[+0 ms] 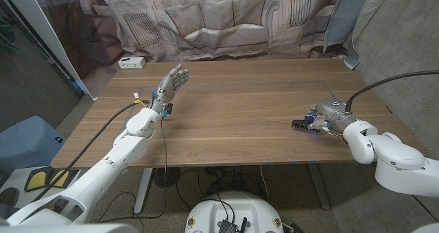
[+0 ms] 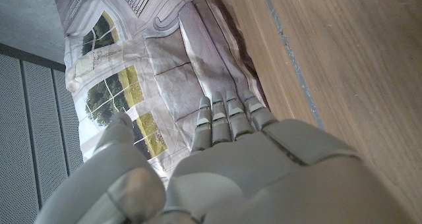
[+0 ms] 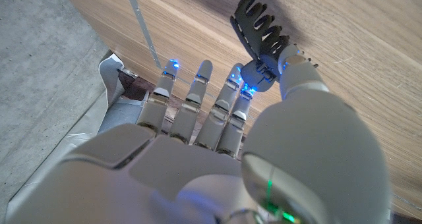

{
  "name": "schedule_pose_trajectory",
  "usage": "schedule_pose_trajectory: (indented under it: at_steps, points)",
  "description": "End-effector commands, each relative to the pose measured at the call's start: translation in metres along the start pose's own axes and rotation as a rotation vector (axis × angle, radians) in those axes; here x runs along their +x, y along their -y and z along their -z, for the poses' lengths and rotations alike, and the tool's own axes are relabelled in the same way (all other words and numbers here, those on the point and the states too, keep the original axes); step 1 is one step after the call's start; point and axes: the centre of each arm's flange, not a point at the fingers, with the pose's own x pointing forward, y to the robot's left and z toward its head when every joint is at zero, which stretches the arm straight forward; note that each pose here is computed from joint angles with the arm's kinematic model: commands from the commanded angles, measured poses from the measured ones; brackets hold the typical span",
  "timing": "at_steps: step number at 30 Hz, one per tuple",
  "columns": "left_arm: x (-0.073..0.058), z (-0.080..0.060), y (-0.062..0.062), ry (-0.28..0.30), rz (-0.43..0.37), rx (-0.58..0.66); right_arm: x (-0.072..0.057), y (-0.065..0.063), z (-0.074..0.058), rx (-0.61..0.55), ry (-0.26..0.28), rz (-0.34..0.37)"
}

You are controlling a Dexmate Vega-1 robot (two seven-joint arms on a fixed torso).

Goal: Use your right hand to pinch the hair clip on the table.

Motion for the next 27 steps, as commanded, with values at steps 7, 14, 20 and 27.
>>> schedule_pose_trajectory:
  at_steps: [7,14,20,27]
  points:
    - [0.001,-0.0002,0.0021,0.0,0.001,0.0,0.0035,0.0062,0.0017,-0.006,0.014,0.013]
    - [0.0022,-0.0011,0.0027,-0.003,0.003,0.006,0.0059,0.0059,0.0017,-0.001,0.025,0.019]
    - [0.0018,-0.0001,0.0019,-0.005,-0.007,0.0,0.0067,0.0071,0.0031,0.004,0.019,0.035]
    - [0.0025,-0.0018,0.0001,0.002,-0.013,0.003,0.006,0.0096,0.0038,0.009,0.016,0.057]
